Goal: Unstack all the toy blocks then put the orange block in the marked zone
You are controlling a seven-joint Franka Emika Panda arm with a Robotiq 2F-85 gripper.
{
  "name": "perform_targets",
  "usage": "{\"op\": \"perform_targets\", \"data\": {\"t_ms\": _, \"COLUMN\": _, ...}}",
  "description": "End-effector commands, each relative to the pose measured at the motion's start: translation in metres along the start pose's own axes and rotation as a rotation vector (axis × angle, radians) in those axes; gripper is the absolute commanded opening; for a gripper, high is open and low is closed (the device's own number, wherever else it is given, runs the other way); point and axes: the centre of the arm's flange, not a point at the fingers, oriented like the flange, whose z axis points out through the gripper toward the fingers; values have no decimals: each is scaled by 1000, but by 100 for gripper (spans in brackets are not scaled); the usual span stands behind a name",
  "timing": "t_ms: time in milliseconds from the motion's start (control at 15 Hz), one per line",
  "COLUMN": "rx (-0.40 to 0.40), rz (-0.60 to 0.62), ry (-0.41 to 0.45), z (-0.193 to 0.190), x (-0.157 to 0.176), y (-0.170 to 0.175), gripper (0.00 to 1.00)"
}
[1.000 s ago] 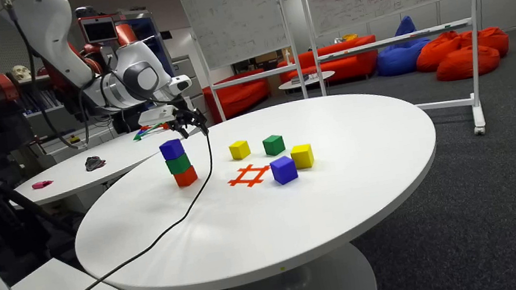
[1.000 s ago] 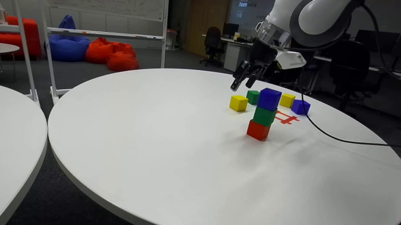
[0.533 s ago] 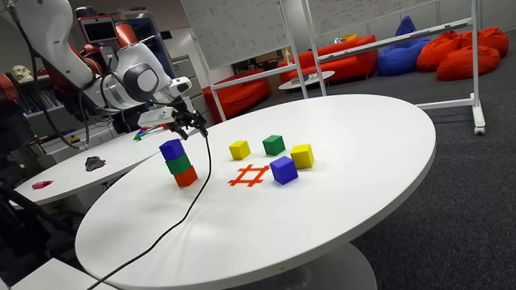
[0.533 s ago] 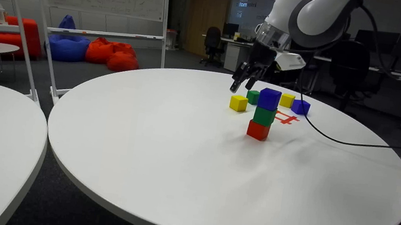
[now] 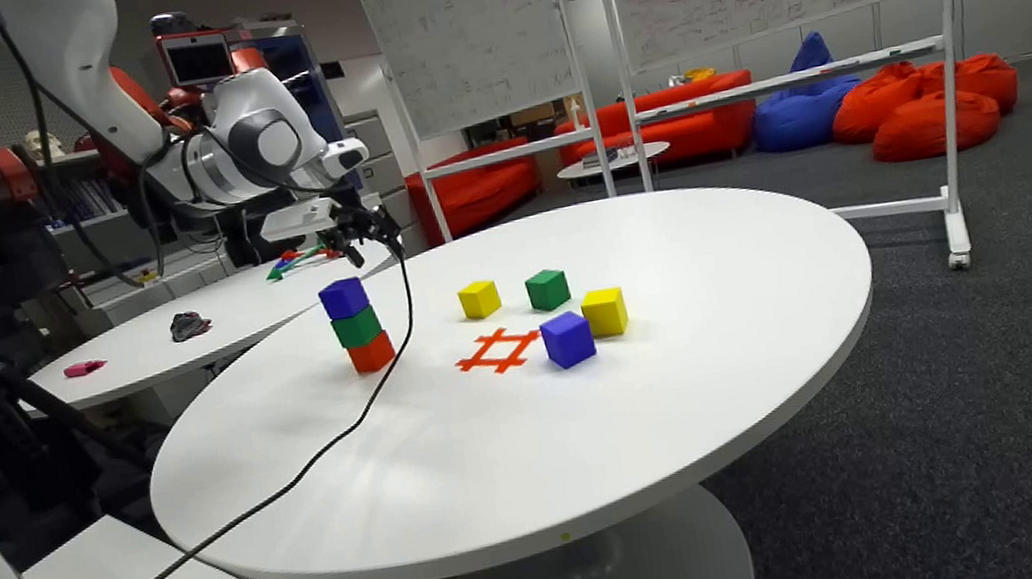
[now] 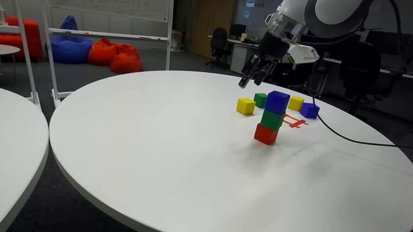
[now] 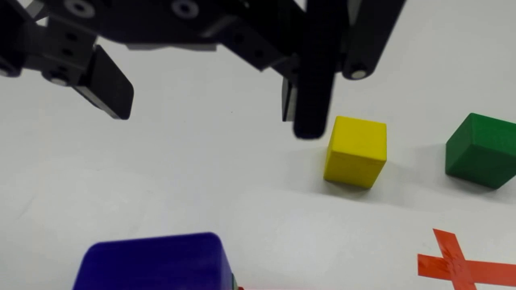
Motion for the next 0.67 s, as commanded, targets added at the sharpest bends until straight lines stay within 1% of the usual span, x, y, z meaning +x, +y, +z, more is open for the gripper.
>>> {"op": "perform_targets", "data": {"t_ms": 0, "rx": -20, "rz": -13, "ry": -1, "z": -33, "x": -19, "y": -8, "gripper": 100}}
{"op": "perform_targets", "data": {"t_ms": 333, "rx": -35, "rz": -55, "ry": 12, "z": -44, "x": -35, "y": -17, "gripper": 100}}
{"op": "perform_targets", "data": {"t_ms": 400, "rx": -30, "rz": -79, "ry": 7, "z": -44, "x": -35, "y": -19, "gripper": 100}}
{"op": "perform_targets", "data": {"t_ms": 467, "rx": -20, "rz": -55, "ry": 10, "z": -31, "x": -20, "y": -15, "gripper": 100}}
{"op": "perform_targets", "data": {"t_ms": 600, "rx": -19, "rz": -63, "ry": 9, "z": -33, "x": -23, "y": -18, "gripper": 100}}
